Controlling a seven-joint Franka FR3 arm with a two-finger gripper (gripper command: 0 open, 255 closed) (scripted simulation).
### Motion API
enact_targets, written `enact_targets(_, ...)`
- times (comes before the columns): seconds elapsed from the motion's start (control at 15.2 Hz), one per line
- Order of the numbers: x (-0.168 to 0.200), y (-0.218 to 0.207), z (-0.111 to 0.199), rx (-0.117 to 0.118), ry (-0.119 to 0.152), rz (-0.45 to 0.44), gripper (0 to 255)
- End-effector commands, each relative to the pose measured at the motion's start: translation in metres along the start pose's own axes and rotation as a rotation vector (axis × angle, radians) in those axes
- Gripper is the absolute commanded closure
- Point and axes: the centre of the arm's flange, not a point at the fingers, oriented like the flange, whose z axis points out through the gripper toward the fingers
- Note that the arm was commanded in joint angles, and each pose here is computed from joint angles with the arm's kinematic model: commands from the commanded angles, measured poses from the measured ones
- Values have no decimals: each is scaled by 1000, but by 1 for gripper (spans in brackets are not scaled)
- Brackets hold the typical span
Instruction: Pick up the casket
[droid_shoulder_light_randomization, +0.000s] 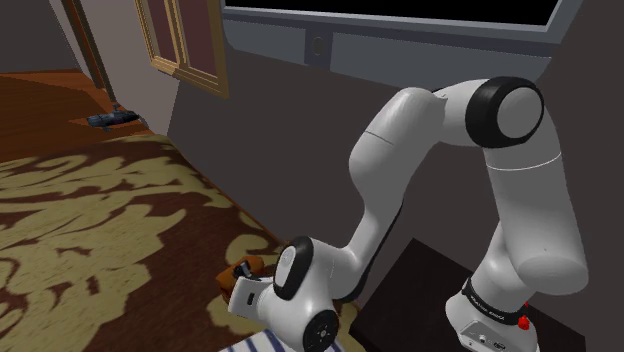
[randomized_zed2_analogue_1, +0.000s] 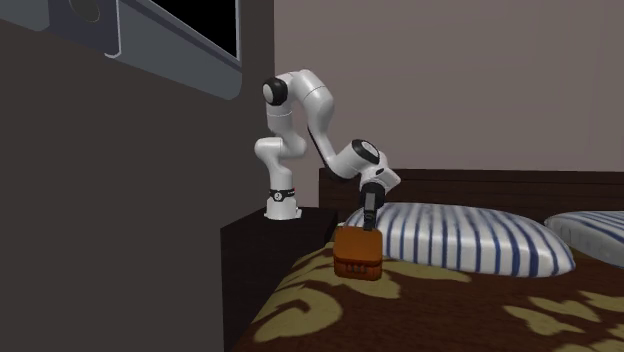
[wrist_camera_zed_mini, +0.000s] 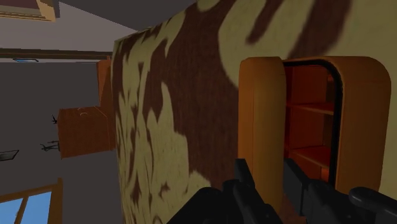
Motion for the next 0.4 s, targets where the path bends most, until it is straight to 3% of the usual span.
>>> enact_targets(0.0, 1, 10, -6, -1, 0, 0, 255)
enact_targets(0.33, 0, 24, -16, -1, 0, 0, 255)
